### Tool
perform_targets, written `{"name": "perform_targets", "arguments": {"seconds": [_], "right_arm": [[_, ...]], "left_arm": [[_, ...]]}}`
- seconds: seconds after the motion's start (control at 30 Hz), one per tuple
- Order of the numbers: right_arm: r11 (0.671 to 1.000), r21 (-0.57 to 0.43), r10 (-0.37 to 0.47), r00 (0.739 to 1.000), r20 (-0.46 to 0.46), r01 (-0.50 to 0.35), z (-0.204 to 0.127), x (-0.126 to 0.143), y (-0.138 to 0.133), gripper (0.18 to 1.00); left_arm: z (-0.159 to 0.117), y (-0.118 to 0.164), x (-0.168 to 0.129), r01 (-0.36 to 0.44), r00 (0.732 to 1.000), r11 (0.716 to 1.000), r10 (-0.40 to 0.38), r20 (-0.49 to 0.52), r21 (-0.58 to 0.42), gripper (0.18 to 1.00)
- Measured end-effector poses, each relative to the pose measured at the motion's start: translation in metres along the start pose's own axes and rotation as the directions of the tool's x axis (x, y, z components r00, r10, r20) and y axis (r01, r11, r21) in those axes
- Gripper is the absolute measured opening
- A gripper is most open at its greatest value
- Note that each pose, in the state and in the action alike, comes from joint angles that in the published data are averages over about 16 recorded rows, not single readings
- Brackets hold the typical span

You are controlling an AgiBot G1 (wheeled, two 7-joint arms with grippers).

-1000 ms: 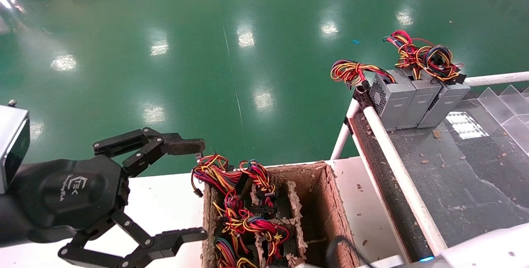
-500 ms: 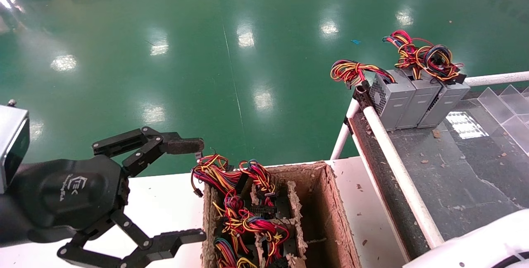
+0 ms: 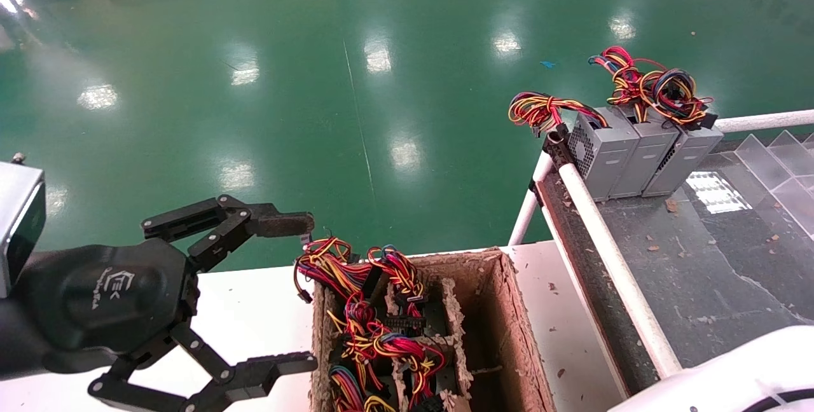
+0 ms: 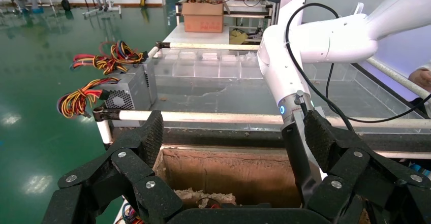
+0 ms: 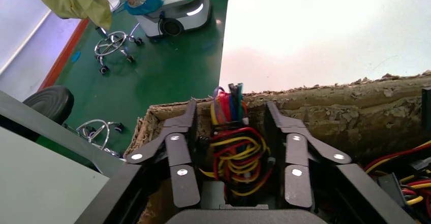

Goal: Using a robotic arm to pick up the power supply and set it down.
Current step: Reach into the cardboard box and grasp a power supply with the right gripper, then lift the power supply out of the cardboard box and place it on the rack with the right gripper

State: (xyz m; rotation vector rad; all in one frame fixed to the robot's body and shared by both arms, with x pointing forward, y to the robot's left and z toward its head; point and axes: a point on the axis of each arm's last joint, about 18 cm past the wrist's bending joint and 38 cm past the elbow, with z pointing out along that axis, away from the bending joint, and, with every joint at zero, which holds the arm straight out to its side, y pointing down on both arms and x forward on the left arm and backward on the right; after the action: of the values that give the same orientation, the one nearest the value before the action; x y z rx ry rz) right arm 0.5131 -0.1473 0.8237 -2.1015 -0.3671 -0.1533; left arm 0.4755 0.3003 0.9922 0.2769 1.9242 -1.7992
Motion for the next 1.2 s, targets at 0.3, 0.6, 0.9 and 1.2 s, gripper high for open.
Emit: {"name": "perform_targets", "arguments": {"seconds": [0.3, 0.6, 0.9, 1.2], "right_arm": [[1.0, 0.012, 0.002, 1.0, -0.003, -0.002, 0.0, 0.0, 0.0, 0.419], [1.0, 0.03, -0.004, 1.0, -0.008, 0.004, -0.003, -0.001, -0.002, 0.286], [0.997, 0.076, -0.02, 1.0, -0.021, 0.021, -0.013, 0.0, -0.012, 0.255], [0.982, 0.175, -0.063, 0.996, -0.064, 0.074, -0.042, 0.001, -0.036, 0.25]], "left_arm": [[0.0, 0.0, 0.0, 0.0, 1.0, 1.0, 0.0, 0.0, 0.0, 1.001], [0.0, 0.0, 0.0, 0.0, 1.0, 1.0, 0.0, 0.0, 0.0, 1.001], [0.0, 0.0, 0.0, 0.0, 1.0, 1.0, 0.0, 0.0, 0.0, 1.001], [0.0, 0.0, 0.0, 0.0, 1.0, 1.0, 0.0, 0.0, 0.0, 1.001]]}}
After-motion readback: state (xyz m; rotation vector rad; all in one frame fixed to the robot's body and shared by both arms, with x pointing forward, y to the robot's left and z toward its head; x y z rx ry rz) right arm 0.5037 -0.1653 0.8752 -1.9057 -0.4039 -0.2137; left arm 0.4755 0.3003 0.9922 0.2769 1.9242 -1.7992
